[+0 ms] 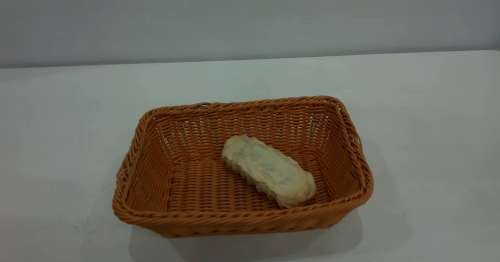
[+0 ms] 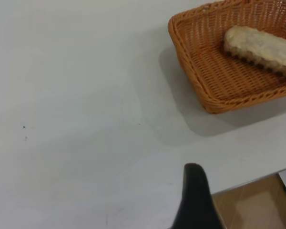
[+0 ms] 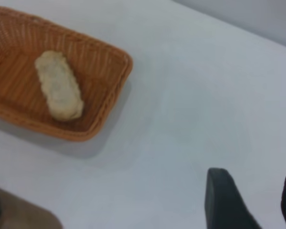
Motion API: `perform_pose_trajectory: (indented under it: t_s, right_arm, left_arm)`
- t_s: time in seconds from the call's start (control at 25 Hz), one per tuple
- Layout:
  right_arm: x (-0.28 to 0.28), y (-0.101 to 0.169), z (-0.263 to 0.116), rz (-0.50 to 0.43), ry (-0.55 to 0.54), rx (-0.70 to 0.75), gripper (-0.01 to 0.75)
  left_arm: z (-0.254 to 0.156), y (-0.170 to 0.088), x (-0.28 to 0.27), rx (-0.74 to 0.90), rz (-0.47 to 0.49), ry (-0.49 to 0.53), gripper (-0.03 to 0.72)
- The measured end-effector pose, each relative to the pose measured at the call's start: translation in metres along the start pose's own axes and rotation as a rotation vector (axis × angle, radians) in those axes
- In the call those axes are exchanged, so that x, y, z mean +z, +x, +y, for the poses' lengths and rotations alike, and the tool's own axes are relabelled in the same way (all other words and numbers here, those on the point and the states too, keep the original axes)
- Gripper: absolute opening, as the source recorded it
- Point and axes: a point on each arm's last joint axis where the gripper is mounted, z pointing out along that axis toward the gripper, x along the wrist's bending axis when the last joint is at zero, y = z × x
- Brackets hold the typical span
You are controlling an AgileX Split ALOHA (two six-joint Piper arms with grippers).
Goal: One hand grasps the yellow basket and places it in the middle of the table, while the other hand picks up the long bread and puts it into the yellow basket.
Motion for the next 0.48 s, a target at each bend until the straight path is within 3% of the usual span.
perform_pose_trajectory:
  t_s: [0.48]
  right_arm:
    - [-0.003, 0.003, -0.089, 0.059, -0.089, 0.044, 0.335]
  left_arm:
    - [-0.012, 0.002, -0.009, 0.015, 0.036, -0.044, 0.571]
